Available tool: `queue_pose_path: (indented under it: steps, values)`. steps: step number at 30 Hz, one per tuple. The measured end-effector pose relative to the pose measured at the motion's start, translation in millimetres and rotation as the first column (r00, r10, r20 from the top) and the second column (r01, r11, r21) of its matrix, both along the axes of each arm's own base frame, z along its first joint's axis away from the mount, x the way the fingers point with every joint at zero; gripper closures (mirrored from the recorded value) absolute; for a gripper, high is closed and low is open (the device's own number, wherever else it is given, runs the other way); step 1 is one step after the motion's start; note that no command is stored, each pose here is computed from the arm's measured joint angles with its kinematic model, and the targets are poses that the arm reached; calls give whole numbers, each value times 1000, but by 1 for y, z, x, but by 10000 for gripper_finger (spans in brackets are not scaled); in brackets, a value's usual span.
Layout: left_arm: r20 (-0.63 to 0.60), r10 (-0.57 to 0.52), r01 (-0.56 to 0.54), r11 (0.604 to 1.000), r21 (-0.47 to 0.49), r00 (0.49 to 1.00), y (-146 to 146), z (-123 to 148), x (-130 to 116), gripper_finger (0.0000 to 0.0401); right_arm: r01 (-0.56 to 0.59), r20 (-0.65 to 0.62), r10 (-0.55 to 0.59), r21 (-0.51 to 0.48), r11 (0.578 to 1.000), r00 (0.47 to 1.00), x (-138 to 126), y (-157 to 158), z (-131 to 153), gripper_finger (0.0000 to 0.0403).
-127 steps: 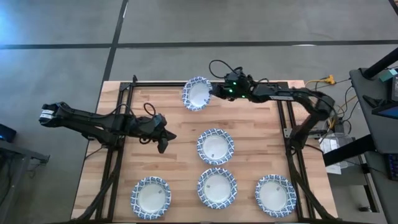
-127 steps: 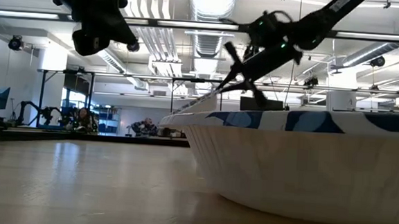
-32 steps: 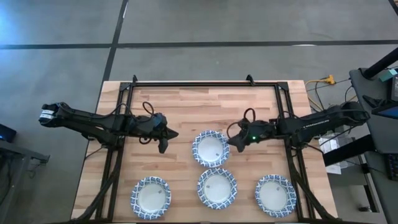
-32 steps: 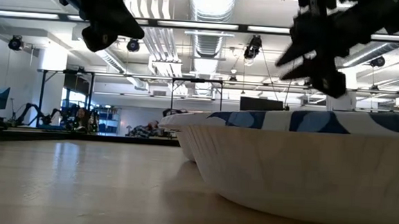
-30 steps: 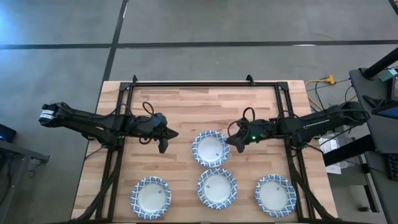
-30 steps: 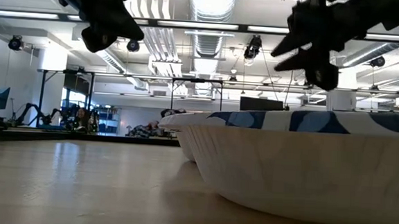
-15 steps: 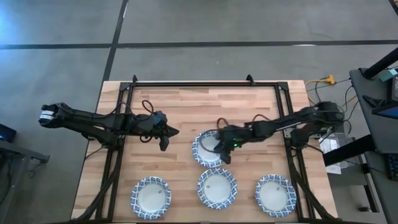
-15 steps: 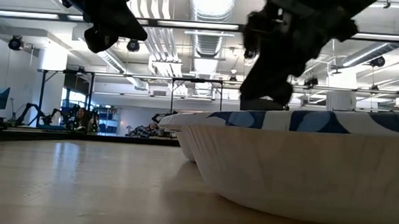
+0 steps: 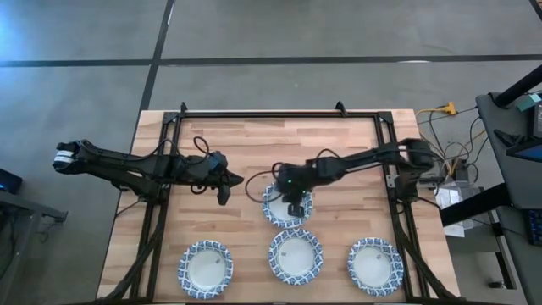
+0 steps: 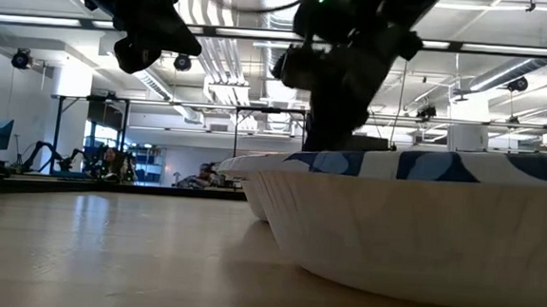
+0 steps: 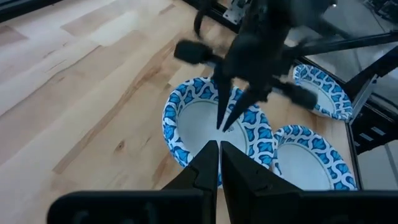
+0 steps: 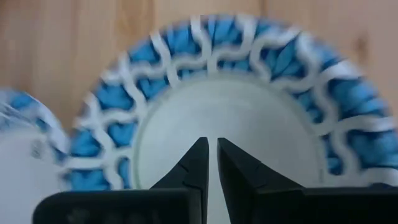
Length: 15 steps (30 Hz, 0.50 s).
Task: Nest bowls inside each other
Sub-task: Adjust the white patterned bowls
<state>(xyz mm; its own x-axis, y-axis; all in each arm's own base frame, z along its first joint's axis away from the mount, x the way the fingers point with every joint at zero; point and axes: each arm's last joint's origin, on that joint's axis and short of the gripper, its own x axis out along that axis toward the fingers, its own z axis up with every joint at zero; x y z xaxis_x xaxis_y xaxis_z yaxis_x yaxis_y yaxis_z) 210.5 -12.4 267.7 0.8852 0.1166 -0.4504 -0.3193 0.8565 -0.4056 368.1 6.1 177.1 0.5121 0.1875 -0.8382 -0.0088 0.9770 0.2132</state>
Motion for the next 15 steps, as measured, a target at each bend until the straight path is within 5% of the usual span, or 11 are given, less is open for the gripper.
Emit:
queue_pose_path:
  steps: [9, 15]
  values:
    - [-7, -1, 1, 1000, -1, 1000, 0, 0, -1, 400, -70, -224, 63, -27, 997, 973, 20, 2, -36, 375]
    - [-8, -1, 1, 1000, 0, 1000, 0, 0, -1, 400, -67, -239, 49, -70, 995, 970, 20, -2, -37, 375]
